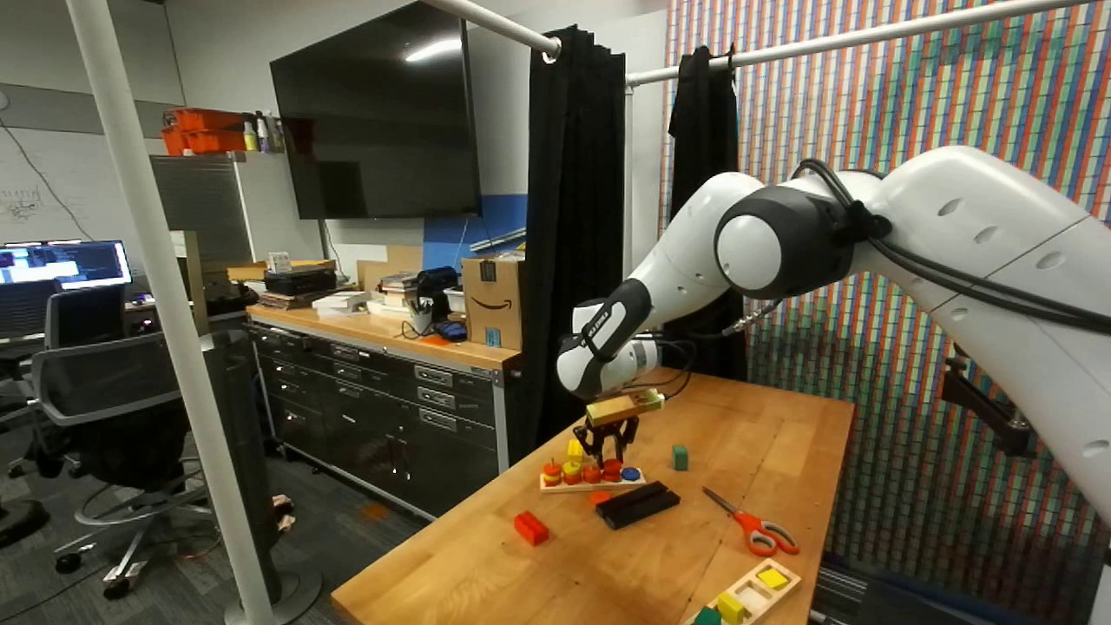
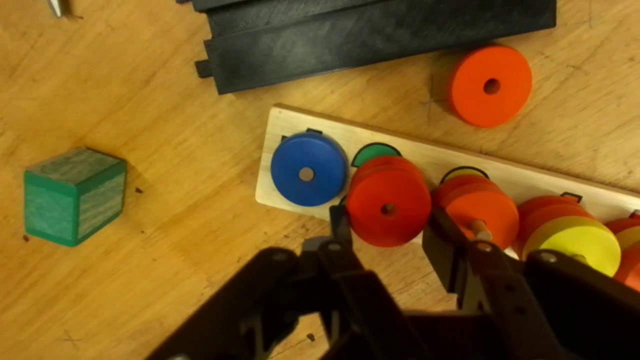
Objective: Place the orange ring on the left on the wooden board
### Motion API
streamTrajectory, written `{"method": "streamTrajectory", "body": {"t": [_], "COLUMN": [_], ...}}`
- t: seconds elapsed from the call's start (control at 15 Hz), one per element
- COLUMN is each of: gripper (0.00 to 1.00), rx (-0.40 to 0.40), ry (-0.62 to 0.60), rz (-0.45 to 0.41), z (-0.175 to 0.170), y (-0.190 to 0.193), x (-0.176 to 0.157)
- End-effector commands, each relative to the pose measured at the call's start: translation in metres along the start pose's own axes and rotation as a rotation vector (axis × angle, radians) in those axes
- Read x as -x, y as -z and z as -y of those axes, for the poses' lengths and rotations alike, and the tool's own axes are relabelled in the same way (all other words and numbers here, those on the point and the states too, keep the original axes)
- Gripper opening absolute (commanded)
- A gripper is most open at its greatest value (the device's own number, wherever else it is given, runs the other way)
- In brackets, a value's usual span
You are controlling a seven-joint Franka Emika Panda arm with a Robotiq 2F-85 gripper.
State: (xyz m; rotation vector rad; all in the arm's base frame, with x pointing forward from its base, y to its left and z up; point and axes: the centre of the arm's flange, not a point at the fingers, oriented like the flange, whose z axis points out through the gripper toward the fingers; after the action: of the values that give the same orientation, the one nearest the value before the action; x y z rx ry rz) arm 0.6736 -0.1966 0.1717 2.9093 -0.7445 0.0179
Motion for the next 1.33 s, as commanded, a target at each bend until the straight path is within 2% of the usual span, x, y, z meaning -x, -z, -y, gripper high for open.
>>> {"method": "streamTrajectory", "body": {"t": [0.0, 0.53, 1.27], "gripper": [0.18, 0.18, 0.18], "rx": [-0.036, -0.074, -0.065], "ry": [-0.012, -0.032, -0.060], "rz": [0.023, 0.045, 0.060], "z": [-0.001, -0.006, -0.018], "y": [-0.001, -0.005, -0.013], "x": [-0.009, -0.009, -0.012]}}
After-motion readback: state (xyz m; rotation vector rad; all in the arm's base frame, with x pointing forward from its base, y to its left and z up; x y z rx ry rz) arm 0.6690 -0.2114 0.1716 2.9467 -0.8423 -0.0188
